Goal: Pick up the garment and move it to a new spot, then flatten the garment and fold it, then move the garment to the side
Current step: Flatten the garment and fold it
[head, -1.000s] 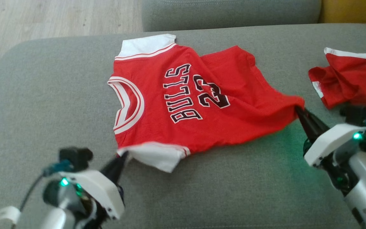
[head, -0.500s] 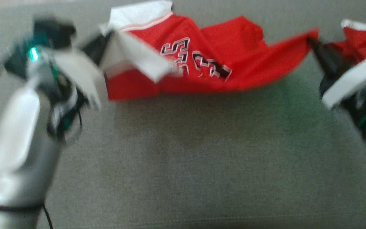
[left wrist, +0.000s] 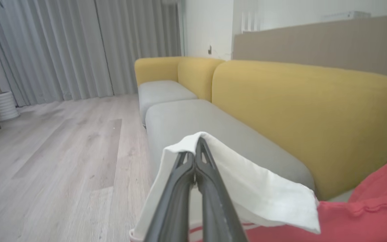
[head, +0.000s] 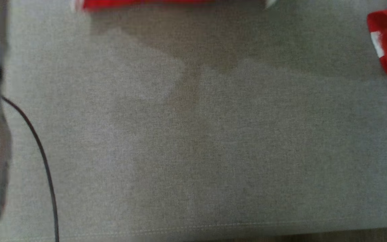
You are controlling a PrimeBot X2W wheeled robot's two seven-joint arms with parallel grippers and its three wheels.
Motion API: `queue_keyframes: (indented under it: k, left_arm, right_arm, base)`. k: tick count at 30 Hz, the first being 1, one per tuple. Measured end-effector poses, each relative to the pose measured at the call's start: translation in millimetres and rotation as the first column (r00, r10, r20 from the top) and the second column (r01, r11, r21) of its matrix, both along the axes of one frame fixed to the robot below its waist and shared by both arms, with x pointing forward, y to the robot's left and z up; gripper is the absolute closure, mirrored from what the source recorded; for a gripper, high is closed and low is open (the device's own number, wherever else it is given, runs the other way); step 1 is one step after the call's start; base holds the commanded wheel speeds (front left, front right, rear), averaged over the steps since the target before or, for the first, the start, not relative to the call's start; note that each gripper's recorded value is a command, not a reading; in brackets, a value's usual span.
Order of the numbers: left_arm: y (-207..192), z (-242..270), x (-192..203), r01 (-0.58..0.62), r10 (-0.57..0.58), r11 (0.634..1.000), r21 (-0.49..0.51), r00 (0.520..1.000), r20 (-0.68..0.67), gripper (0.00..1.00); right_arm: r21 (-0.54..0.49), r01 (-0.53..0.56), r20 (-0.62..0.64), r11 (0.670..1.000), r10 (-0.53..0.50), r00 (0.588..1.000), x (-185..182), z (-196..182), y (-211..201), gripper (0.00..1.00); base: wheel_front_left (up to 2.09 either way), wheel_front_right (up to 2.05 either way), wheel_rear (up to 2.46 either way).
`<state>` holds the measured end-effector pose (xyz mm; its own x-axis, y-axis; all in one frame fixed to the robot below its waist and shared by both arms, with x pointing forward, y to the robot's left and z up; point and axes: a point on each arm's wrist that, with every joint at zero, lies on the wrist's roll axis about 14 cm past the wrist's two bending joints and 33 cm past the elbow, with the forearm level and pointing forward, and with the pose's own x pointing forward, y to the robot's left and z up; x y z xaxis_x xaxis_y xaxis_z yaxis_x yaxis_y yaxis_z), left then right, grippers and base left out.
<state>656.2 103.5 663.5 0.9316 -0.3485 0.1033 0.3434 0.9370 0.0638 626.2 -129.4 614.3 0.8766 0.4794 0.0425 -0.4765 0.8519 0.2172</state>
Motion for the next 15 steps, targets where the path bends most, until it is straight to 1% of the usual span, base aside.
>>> queue_keyframes:
  k: [6, 9, 11, 15]
  left_arm:
    - [12.3, 55.0, 30.5, -0.051, 0.058, 0.996, -0.067, 0.992, 0.112, 1.00]
    - [15.8, 76.4, 41.3, -0.068, 0.080, 0.994, -0.083, 0.984, 0.159, 1.00]
    - [18.3, 90.4, 46.7, -0.079, 0.096, 0.992, -0.097, 0.977, 0.193, 1.00]
    - [22.2, 103.0, 53.3, -0.082, 0.112, 0.987, -0.138, 0.969, 0.222, 1.00]
  right_arm:
    - [0.073, 0.056, 0.092, 0.996, -0.062, 0.994, 37.6, 52.2, -16.0, 1.00]
    - [0.102, 0.081, 0.138, 0.991, -0.095, 0.986, 51.2, 74.1, -24.5, 1.00]
    - [0.122, 0.097, 0.161, 0.988, -0.116, 0.980, 58.0, 84.8, -30.3, 1.00]
    - [0.118, 0.112, 0.200, 0.987, -0.134, 0.970, 63.5, 92.0, -35.6, 1.00]
  base:
    - [0.00, 0.00, 0.00]
    - [0.00, 0.00, 0.00]
    - [0.00, 0.00, 0.00]
    - [0.00, 0.00, 0.00]
